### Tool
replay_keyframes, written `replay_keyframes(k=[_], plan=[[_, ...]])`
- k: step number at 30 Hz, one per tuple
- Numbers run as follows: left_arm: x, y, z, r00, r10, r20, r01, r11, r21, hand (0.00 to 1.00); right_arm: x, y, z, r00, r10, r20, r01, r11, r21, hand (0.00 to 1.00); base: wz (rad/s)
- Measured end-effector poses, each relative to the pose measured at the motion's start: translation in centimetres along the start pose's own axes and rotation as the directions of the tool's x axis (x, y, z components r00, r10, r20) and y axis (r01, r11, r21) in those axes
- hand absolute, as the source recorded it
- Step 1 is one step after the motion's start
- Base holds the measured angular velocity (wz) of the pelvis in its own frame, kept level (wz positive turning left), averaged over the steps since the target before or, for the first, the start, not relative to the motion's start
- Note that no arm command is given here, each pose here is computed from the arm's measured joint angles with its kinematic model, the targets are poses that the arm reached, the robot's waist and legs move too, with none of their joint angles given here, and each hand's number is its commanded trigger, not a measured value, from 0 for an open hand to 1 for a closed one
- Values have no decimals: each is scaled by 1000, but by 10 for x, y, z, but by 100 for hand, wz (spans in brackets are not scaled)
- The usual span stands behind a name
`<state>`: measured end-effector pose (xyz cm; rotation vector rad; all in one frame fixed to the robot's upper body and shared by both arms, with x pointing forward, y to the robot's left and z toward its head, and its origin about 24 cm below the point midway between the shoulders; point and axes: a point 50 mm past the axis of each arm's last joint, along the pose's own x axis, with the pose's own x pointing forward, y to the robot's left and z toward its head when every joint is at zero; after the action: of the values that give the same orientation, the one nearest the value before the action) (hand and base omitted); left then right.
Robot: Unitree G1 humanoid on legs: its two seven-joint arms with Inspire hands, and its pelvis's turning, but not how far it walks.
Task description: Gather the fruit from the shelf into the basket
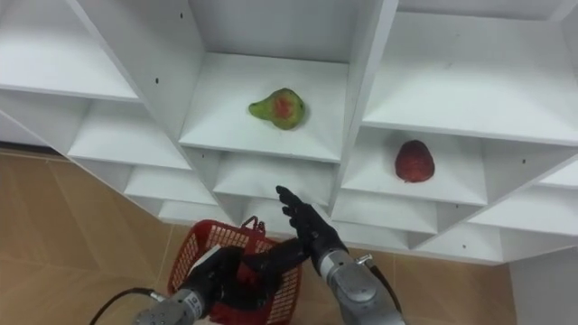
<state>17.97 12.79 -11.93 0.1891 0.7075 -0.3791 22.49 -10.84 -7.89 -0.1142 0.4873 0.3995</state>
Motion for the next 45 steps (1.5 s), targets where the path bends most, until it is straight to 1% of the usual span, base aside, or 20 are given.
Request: replay_keyframes(k=[5, 8, 12, 19, 23, 26, 28, 32, 38, 45], plan=[[-9, 11, -17, 998, 37, -49, -37, 999, -4, 100, -1, -1, -1, 1000, -5, -4, 4, 999, -50, 0, 8], [-11, 19, -20, 994, 91, -59, -93, 995, -30, 100, -1, -1, 4, 1000, 16, 14, -14, 991, -134, 0, 4], [-15, 22, -30, 987, 134, -95, -139, 989, -51, 100, -9, 2, 3, 999, 31, 28, -25, 980, -200, 0, 0], [-26, 30, -48, 967, 209, -145, -222, 972, -77, 100, -22, -9, 8, 997, 6, 74, 16, 955, -295, 0, -1], [-35, 35, -60, 949, 262, -176, -282, 954, -101, 100, -28, -17, 19, 991, -29, 134, 69, 951, -302, 0, -3], [-40, 36, -67, 941, 277, -197, -300, 949, -101, 100, -32, -13, 25, 985, -24, 170, 81, 939, -336, 0, -1], [-44, 34, -73, 936, 281, -212, -305, 948, -91, 100, -34, -10, 32, 980, -8, 201, 89, 913, -398, 0, -4], [-48, 34, -78, 928, 294, -227, -317, 946, -71, 100, -36, -6, 44, 968, 11, 249, 114, 870, -480, 0, -1], [-50, 38, -82, 919, 306, -247, -333, 940, -74, 100, -44, 0, 56, 949, 25, 316, 149, 843, -516, 0, -6], [-55, 41, -90, 908, 310, -281, -341, 937, -70, 100, -50, 6, 78, 914, 65, 400, 202, 782, -590, 0, 0]])
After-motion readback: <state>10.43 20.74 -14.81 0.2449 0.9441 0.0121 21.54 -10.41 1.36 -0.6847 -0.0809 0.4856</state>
